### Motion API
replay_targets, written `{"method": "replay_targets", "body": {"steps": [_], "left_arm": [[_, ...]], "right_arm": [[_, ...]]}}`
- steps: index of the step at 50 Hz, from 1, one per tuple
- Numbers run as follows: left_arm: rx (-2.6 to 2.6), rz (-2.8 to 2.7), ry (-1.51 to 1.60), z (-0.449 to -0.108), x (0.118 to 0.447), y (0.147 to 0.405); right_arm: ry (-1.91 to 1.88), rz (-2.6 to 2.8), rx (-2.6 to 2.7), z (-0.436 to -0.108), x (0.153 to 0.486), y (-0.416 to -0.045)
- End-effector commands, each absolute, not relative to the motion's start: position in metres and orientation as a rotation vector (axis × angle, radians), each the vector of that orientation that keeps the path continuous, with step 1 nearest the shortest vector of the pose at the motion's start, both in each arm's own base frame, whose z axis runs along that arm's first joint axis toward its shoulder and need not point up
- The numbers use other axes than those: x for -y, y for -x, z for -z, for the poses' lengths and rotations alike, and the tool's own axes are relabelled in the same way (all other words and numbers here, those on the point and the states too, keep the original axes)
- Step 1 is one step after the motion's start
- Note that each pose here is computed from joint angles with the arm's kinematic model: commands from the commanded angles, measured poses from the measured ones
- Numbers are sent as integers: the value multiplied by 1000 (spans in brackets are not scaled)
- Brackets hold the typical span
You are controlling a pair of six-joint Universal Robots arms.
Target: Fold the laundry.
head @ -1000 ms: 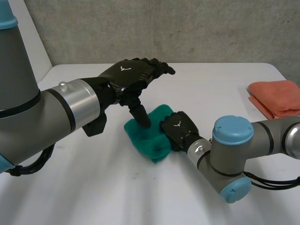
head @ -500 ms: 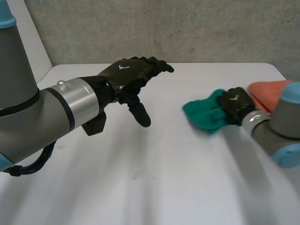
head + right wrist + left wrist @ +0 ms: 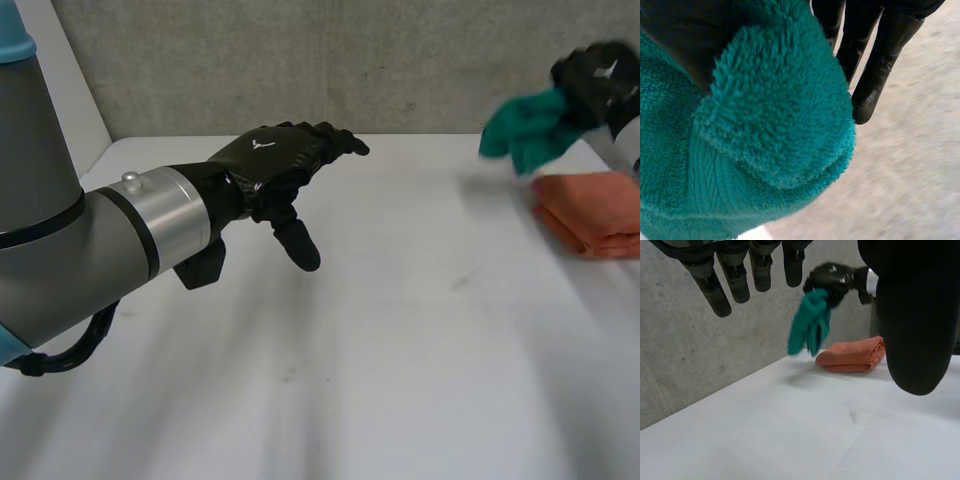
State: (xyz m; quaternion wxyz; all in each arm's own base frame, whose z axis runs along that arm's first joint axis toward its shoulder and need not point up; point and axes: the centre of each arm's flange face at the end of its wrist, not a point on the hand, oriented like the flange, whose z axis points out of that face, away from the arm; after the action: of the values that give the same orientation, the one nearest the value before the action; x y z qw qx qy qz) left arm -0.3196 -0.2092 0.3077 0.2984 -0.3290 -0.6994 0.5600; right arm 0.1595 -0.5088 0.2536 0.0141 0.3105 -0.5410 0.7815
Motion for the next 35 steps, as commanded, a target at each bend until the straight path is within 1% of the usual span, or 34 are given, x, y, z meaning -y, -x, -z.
{"method": "replay_targets", "body": {"steps": [1, 2, 5, 6, 9, 10, 13, 14, 18, 21, 22, 25, 29, 33, 35], "left_arm": [[1860, -1490, 870, -307, 211, 319], [1860, -1490, 870, -307, 211, 319], [1862, -1486, 871, -305, 211, 320], [1863, -1485, 871, -305, 211, 320], [1871, -1476, 872, -302, 211, 320], [1871, -1476, 872, -302, 211, 320], [1874, -1470, 873, -300, 211, 321], [1874, -1470, 873, -299, 211, 321], [1873, -1472, 873, -298, 212, 321], [1875, -1468, 875, -297, 212, 322], [1876, -1466, 875, -297, 212, 322], [1877, -1465, 875, -296, 212, 322], [1877, -1465, 875, -296, 212, 322], [1876, -1464, 876, -296, 212, 322], [1876, -1466, 875, -297, 212, 322]], "right_arm": [[-839, -2534, 1540, -270, 541, -128], [-816, -2520, 1551, -265, 546, -115], [-797, -2492, 1581, -253, 551, -100], [-790, -2470, 1619, -241, 554, -91], [-804, -2445, 1682, -220, 556, -83], [-821, -2424, 1722, -205, 557, -78], [-826, -2382, 1807, -181, 557, -64], [-817, -2351, 1862, -168, 555, -50], [-824, -2289, 1958, -141, 548, -28], [-845, -2250, 1969, -133, 544, -19], [-845, -2217, 1968, -131, 542, -11], [-855, -2174, 1967, -132, 539, -7], [-881, -2125, 1936, -149, 535, -6], [-911, -2109, 1858, -173, 533, -8], [-918, -2119, 1819, -192, 530, -10]]}}
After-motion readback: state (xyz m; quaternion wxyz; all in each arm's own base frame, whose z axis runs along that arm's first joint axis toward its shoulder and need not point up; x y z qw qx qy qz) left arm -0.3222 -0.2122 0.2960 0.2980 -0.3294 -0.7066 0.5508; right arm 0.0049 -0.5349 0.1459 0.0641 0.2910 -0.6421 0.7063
